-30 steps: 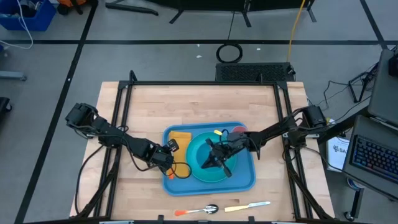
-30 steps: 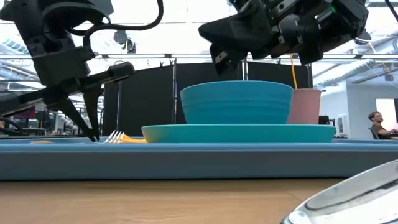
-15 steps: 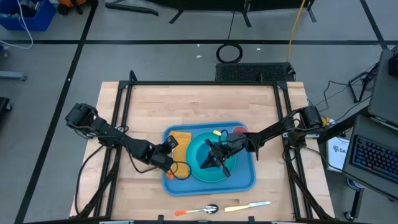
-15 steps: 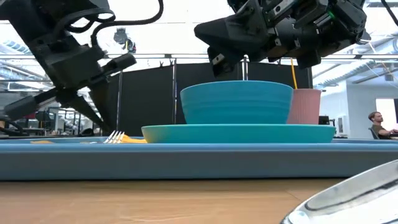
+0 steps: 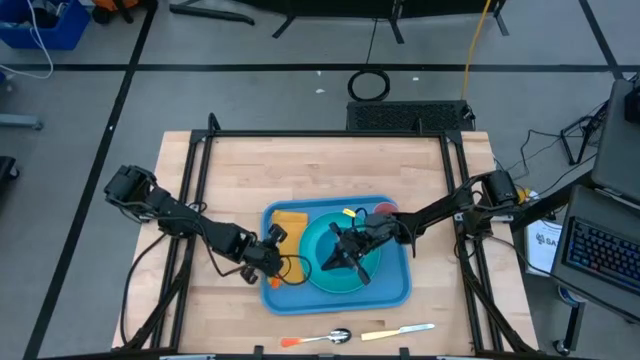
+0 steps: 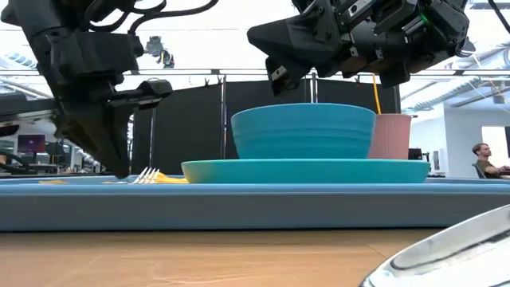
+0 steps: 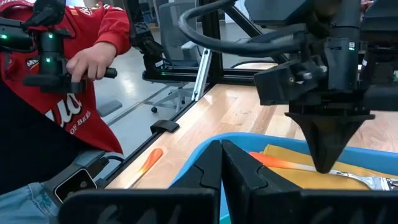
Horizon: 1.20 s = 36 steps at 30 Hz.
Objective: Set up tray
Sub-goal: Put the orange fork on top of the yellow napkin
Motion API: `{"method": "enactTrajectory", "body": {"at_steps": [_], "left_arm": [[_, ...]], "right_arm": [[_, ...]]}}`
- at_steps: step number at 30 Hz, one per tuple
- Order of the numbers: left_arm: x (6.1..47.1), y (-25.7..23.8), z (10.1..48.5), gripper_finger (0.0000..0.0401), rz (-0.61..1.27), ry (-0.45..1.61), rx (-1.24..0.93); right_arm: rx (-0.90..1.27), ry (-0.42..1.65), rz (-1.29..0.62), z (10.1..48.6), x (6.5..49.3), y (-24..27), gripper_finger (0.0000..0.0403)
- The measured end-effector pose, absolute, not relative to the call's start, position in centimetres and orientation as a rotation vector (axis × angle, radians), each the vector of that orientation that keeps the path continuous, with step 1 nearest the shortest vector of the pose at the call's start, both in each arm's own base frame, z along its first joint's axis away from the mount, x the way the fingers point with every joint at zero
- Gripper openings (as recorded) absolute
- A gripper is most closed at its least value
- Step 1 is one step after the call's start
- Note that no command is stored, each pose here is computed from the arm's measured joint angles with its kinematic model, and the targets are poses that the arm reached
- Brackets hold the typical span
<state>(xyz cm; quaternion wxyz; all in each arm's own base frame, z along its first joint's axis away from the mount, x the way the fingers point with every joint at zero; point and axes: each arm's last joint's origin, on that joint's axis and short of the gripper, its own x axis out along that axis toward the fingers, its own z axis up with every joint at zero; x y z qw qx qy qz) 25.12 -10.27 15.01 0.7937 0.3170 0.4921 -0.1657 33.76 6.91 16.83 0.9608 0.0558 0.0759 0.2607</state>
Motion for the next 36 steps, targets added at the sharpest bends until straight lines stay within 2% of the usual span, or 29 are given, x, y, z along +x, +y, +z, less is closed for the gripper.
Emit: {"method": "enactTrajectory", "body": {"at_steps": [4, 12, 17, 23, 27, 36], "left_arm": [[25.3, -10.3, 15.1, 0.0004, -0.378, 1.044, 0.624], [25.5, -10.4, 15.1, 0.0019, -0.447, 1.026, 0.538], [25.5, -10.5, 15.2, 0.0004, -0.454, 1.024, 0.528], [25.9, -10.5, 14.7, 0.0017, -0.494, 1.013, 0.497], [26.2, -10.2, 13.9, 0.0005, -0.528, 1.050, 0.439], [26.0, -9.7, 13.9, 0.0014, -0.488, 1.090, 0.431]], "right_arm": [[0.113, 0.154, 0.527, 16.8, 33.8, 6.9, 0.0000], [0.114, 0.154, 0.527, 16.8, 33.8, 6.9, 0.0000], [0.114, 0.154, 0.527, 16.8, 33.8, 6.9, 0.0000], [0.113, 0.154, 0.527, 16.8, 33.8, 6.9, 0.0000], [0.114, 0.158, 0.527, 16.8, 33.8, 6.9, 0.0000], [0.114, 0.161, 0.527, 16.8, 33.8, 6.9, 0.0000]]}}
